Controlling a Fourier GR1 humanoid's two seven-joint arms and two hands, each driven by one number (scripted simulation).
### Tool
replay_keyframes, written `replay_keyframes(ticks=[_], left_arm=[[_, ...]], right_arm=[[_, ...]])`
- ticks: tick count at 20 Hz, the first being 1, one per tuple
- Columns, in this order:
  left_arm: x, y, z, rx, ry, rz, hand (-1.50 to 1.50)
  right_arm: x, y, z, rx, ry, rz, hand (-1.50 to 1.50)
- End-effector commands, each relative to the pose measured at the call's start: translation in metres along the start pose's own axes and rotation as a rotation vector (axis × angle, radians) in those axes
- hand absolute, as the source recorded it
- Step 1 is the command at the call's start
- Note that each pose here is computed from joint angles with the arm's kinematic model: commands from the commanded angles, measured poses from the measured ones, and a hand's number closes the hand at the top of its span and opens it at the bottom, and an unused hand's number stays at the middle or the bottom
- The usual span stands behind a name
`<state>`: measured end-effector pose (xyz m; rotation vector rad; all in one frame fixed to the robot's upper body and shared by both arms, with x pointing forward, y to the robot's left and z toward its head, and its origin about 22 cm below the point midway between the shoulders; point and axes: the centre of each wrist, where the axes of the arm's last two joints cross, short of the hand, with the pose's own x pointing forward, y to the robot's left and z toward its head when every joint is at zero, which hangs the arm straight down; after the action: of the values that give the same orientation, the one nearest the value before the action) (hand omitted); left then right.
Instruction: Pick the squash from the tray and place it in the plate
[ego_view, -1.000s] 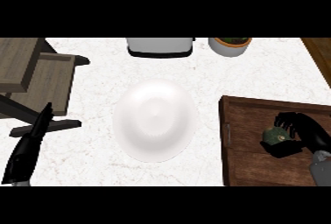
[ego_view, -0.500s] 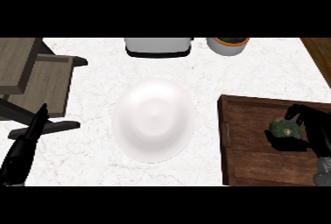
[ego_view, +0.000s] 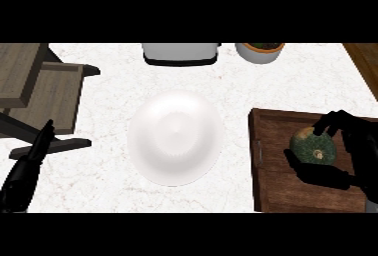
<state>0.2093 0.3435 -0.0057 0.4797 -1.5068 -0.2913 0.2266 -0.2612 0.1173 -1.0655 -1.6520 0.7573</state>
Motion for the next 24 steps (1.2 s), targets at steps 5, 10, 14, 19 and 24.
replay_keyframes(ticks=[5,10,14,19,24], left_arm=[[0.0,-0.009,-0.011,-0.002,-0.023,-0.01,0.0],[0.004,-0.016,-0.007,0.001,-0.032,-0.002,0.0],[0.013,-0.012,-0.009,-0.028,-0.01,-0.004,0.0],[0.001,-0.021,-0.001,-0.033,-0.018,0.004,0.0],[0.019,-0.008,-0.004,-0.014,-0.012,-0.001,0.0]], right_arm=[[0.099,-0.009,0.005,0.04,-0.156,-0.104,1.5],[0.142,0.021,-0.024,0.05,-0.169,-0.159,1.5],[0.189,0.035,-0.055,0.11,-0.142,-0.191,1.5],[0.201,0.092,-0.051,0.212,-0.077,-0.184,1.5],[0.209,0.119,-0.074,0.331,-0.038,-0.109,1.5]])
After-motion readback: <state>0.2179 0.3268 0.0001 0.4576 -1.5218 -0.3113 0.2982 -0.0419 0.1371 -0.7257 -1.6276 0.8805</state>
